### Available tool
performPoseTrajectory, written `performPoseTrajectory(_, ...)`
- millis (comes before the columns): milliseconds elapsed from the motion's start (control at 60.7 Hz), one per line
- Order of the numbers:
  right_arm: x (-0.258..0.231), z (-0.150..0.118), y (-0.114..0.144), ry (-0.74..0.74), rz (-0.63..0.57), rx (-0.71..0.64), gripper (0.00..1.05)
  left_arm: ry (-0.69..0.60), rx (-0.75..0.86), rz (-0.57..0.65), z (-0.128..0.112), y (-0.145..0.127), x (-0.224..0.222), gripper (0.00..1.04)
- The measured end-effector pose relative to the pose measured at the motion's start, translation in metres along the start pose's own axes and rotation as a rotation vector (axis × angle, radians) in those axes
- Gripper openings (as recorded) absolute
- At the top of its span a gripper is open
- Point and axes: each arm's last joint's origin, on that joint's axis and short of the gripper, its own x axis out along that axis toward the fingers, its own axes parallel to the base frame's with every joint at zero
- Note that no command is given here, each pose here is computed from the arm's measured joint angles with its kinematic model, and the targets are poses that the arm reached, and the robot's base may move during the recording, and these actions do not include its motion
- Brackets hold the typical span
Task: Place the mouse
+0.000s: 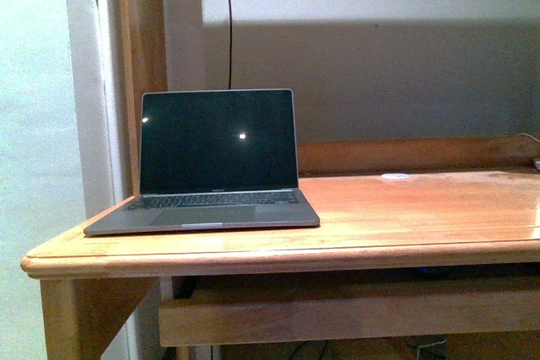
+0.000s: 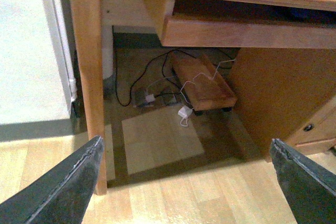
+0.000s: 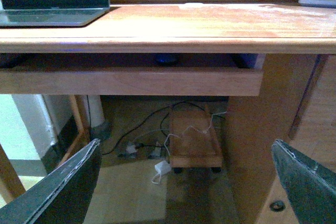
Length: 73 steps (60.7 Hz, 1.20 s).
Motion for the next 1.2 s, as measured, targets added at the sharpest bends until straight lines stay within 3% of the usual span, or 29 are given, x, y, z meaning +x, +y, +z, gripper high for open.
performPoseTrajectory(148,0.0,0.0,0.0,0.0,0.0,0.0,0.97,-0.048,0.444,-0.035,0.002,0.009,0.053,0.97)
performPoseTrajectory(198,0.0,0.0,0.0,0.0,0.0,0.0,0.97,-0.095,0.719,-0.064,-0.005,0.011,0.086,0.97)
performPoseTrajectory(395,0.0,0.0,0.0,0.0,0.0,0.0,0.97,-0.178,1.103,-0.174,-0.026,0.004,0.143,0.97)
performPoseTrajectory(610,0.0,0.0,0.0,0.0,0.0,0.0,0.97,-0.228,1.3,-0.191,-0.035,0.005,0.192,0.97)
performPoseTrajectory(1203,0.0,0.0,0.0,0.0,0.0,0.0,0.97,-0.296,1.492,-0.156,-0.05,0.022,0.275,0.97)
